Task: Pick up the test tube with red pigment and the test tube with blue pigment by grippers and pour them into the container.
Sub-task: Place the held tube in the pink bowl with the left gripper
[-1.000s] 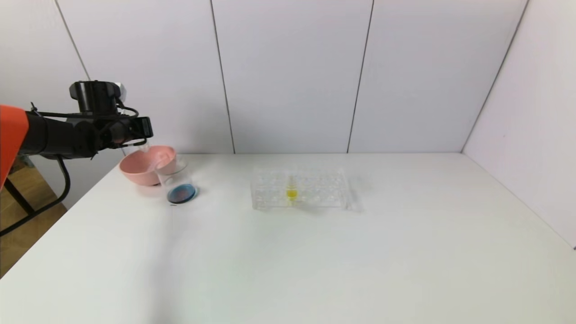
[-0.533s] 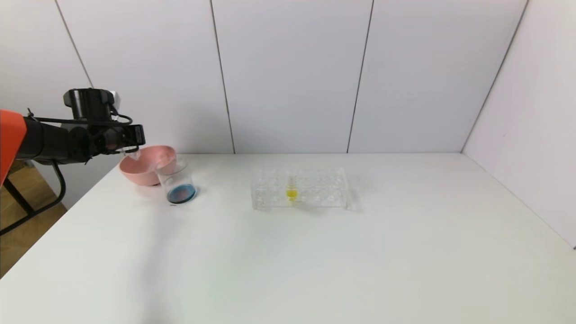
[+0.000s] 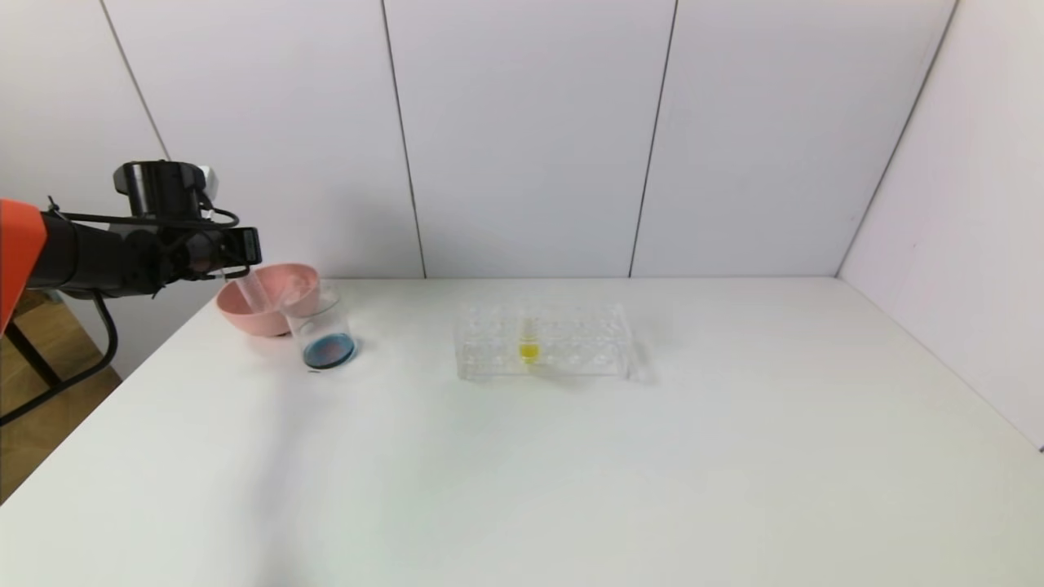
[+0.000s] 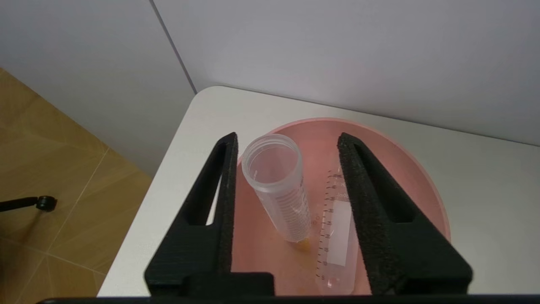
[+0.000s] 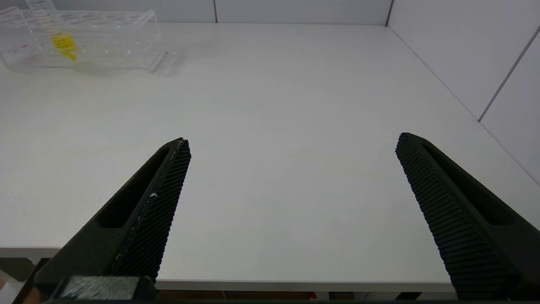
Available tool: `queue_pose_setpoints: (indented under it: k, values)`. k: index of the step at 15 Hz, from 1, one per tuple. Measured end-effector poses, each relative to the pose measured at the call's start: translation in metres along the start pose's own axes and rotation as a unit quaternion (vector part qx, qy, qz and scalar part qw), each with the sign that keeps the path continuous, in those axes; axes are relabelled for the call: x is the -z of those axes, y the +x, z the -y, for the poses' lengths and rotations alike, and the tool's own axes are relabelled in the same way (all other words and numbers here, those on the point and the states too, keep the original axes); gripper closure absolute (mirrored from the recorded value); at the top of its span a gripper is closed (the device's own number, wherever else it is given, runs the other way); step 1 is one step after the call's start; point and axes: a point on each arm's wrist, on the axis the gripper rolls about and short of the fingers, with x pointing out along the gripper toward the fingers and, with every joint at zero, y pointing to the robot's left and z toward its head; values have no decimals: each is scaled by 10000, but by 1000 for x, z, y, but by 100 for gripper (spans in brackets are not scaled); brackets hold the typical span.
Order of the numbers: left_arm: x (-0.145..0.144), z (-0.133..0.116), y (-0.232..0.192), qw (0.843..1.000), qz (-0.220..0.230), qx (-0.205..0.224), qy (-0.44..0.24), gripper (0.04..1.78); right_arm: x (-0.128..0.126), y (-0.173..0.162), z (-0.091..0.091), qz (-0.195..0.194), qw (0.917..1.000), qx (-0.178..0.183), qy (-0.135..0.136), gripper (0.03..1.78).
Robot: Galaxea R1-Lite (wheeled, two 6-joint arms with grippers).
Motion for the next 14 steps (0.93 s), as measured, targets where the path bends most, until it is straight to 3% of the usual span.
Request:
queue_pose_setpoints:
  k: [4,6,9,14]
  values:
    - [-1,1,0,10000,40,12,-3,33,0,0,0,0,10000,0,0,4]
    - [-2,2,-3,10000,50,23,12,15,0,0,0,0,10000,0,0,4]
    - [-9,8,-17,9998,179,114,53,5,0,0,0,0,10000,-2,0,4]
    - [-47,17,-75,9923,1069,278,565,6,0,0,0,0,10000,0,0,4]
